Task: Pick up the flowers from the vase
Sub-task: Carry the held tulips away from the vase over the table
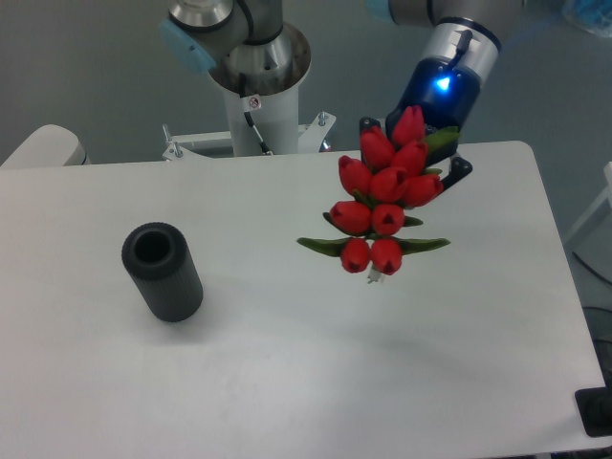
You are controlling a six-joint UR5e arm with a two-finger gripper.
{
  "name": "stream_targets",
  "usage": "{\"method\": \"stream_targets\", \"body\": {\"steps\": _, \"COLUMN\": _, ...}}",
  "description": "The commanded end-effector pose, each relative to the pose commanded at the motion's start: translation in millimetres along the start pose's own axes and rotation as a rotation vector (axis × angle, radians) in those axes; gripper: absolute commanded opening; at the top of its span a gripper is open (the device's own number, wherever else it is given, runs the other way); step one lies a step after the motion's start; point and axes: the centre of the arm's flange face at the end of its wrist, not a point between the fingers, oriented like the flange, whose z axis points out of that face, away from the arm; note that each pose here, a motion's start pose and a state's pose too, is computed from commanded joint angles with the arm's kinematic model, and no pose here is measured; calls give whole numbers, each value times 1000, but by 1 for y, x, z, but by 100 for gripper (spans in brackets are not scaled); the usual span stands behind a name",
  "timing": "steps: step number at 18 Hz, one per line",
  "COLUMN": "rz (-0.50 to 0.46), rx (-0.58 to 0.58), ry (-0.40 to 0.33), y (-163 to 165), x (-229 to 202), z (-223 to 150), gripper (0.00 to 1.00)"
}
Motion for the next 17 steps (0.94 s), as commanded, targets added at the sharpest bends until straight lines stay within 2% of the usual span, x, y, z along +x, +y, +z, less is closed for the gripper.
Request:
{"method": "stream_targets", "body": {"steps": 6, "rz": 10, "rx": -40, "ry": -10, "y": 12, "x": 3, "z": 1, "gripper": 33}}
{"method": "stream_targets", "body": {"steps": 17, "rz": 4, "rx": -42, "ry": -2, "y": 15, "x": 8, "z": 4, "gripper": 33}}
